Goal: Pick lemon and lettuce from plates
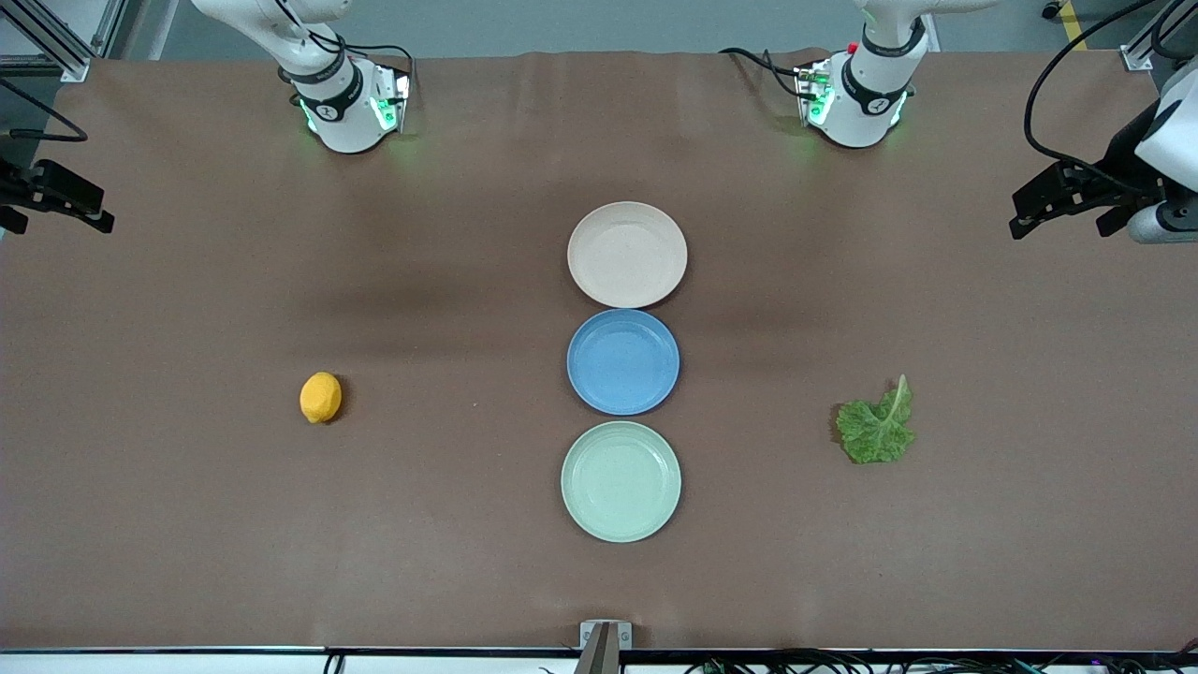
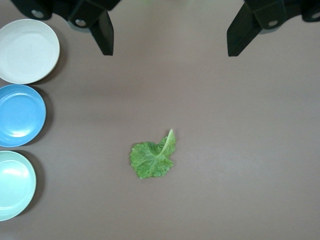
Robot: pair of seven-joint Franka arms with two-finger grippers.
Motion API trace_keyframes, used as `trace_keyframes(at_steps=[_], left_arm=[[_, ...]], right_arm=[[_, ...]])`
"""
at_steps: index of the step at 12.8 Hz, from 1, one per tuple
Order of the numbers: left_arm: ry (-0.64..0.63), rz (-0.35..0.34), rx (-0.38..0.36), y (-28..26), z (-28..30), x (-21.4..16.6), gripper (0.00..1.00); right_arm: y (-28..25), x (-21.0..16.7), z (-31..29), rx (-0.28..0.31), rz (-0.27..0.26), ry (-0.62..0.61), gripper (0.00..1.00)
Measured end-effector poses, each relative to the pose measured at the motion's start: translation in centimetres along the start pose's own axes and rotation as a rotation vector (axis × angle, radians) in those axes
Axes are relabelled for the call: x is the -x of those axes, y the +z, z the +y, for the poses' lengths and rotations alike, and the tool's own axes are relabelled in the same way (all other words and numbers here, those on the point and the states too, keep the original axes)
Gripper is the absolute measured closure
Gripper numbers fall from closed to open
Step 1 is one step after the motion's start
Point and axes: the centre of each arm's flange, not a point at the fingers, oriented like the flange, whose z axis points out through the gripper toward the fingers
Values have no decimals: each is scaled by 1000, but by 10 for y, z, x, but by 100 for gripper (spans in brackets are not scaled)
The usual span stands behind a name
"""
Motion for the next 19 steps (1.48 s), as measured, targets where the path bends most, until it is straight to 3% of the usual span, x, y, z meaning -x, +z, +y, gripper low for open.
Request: trace_keyframes(at_steps=[19], left_arm=[[0, -13, -14, 7, -1, -4, 0]], right_arm=[[-40, 29, -6, -20, 51, -9, 0]])
